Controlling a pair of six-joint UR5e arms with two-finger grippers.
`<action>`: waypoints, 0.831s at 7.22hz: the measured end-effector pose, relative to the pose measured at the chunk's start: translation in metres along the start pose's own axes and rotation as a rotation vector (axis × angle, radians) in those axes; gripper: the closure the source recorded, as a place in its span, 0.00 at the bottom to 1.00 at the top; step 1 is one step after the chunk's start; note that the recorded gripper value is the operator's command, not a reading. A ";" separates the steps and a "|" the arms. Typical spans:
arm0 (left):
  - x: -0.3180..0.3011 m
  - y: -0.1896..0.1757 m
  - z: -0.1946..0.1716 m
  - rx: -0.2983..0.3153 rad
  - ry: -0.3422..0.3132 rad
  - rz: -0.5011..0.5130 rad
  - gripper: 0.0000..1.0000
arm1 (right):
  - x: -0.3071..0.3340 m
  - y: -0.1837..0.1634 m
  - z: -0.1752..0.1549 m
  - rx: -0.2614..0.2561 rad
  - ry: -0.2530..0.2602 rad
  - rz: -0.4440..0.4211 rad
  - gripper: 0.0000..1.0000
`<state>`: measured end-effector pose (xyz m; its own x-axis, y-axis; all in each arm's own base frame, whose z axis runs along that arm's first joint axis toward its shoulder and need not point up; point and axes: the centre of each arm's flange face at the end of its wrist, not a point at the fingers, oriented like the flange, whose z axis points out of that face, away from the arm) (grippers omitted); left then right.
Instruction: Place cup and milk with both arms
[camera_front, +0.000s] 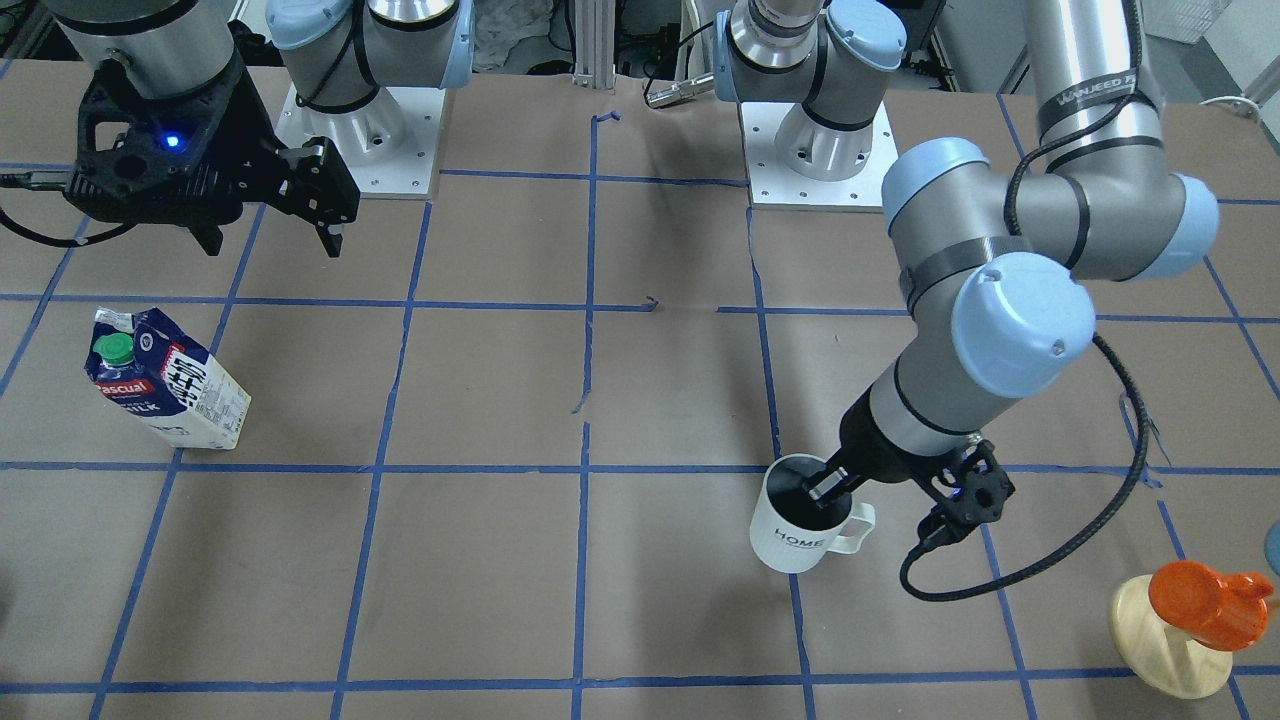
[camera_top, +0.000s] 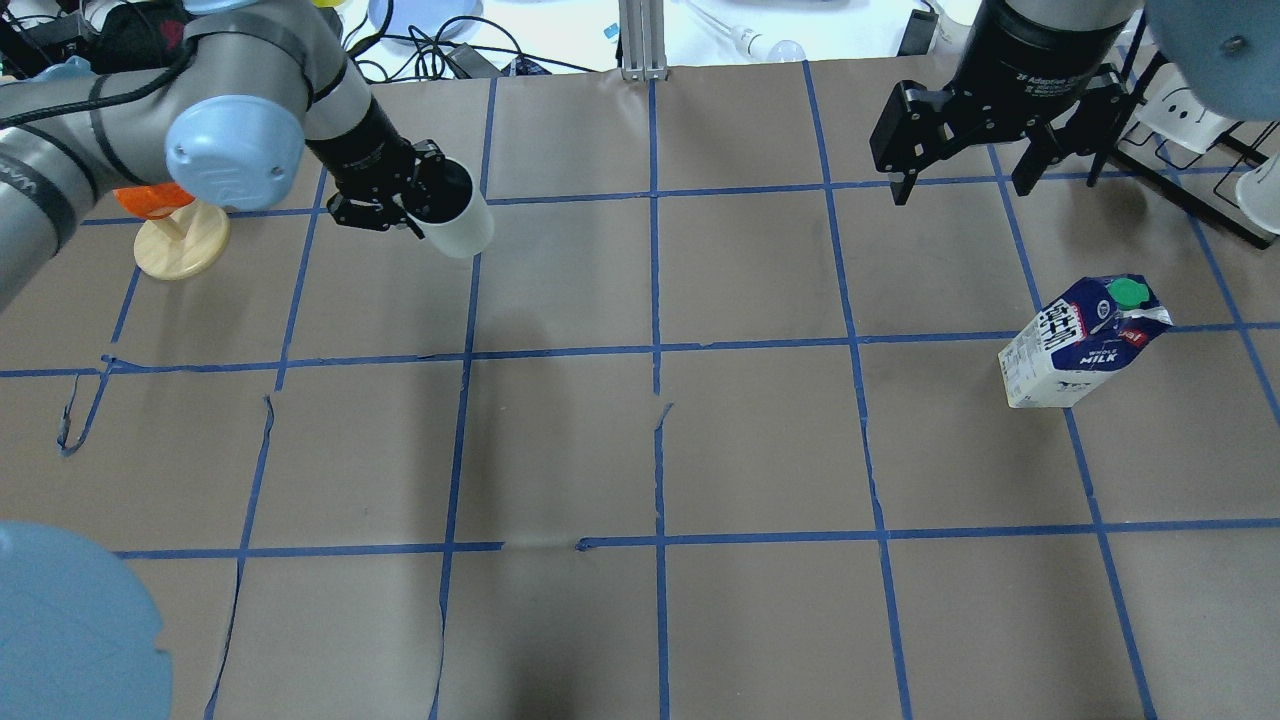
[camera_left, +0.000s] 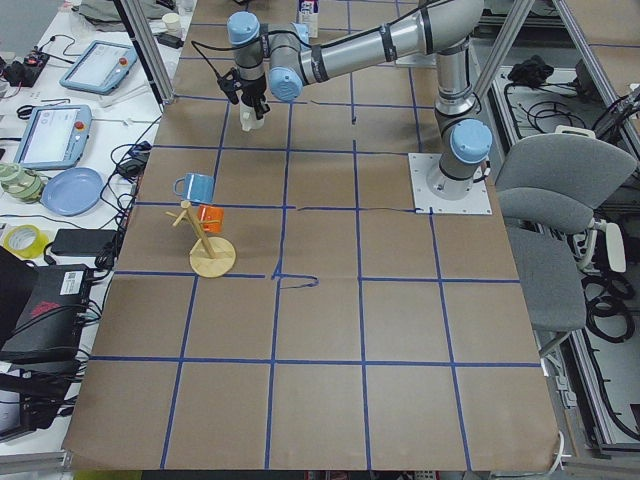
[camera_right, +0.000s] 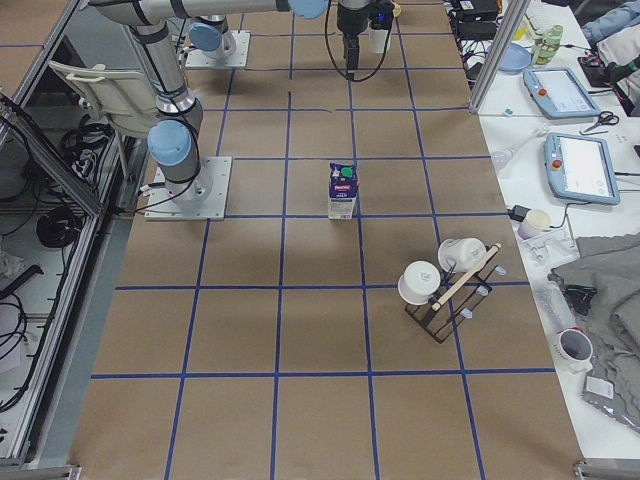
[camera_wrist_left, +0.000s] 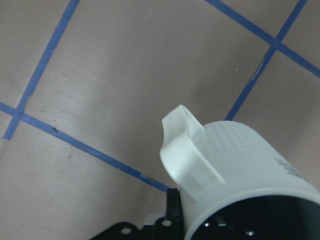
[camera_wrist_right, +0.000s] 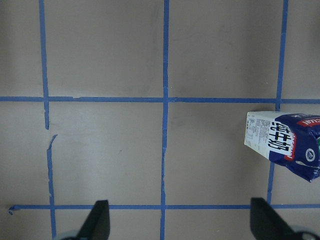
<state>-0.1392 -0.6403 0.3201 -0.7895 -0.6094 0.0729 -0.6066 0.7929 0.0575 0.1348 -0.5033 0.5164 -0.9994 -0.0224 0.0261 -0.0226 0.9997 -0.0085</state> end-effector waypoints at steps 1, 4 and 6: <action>0.026 0.012 0.011 -0.004 -0.003 -0.057 1.00 | 0.000 0.000 0.000 0.000 0.000 0.000 0.00; 0.096 0.050 0.043 -0.010 0.007 -0.251 1.00 | 0.000 0.000 0.001 -0.002 0.000 0.000 0.00; 0.123 0.070 0.069 -0.033 0.038 -0.332 1.00 | 0.000 0.000 0.001 -0.002 0.000 -0.001 0.00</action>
<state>-0.2849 -0.6594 0.2643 -0.5447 -0.8346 0.0816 -0.8265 0.5508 0.1165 0.1348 -0.5038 0.5154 -0.9994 -0.0238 0.0260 -0.0240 0.9997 -0.0065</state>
